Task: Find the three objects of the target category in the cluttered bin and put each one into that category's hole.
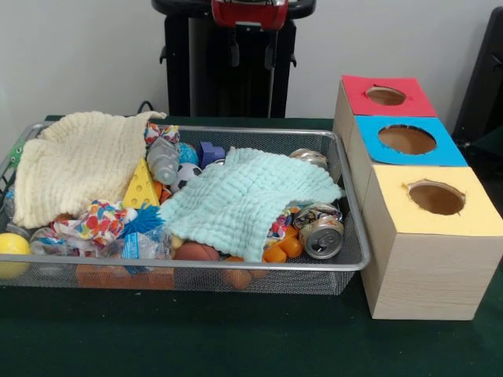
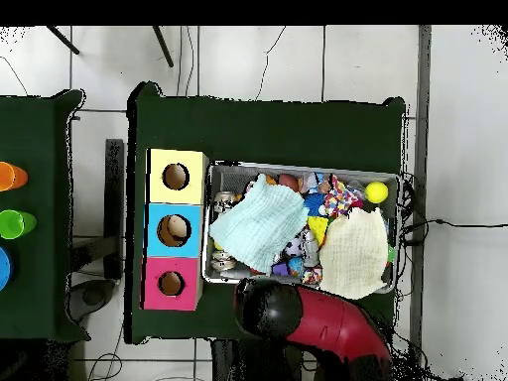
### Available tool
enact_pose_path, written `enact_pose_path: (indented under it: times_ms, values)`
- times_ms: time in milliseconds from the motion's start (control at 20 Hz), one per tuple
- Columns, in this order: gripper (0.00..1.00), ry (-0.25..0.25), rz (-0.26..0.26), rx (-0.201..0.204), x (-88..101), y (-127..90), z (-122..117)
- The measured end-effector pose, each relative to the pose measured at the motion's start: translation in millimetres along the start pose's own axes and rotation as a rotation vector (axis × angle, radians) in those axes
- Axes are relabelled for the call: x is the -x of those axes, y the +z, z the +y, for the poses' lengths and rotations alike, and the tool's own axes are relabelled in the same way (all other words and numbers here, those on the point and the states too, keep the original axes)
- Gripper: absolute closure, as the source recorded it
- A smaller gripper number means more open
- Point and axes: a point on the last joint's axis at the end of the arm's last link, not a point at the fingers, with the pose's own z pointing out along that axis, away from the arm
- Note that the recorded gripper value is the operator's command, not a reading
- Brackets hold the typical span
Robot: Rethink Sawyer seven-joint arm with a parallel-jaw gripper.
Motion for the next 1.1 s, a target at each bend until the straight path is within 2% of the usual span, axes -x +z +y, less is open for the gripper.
enact_pose_path:
  times_ms: [400,650,1100]
  values:
    - [0.00,-0.019,0.009,-0.006,20.7,17.6,-0.8]
    - [0.00,-0.058,-0.013,-0.022,49.5,27.0,7.9]
    - [0.00,-0.098,-0.057,-0.038,101.7,37.4,21.2]
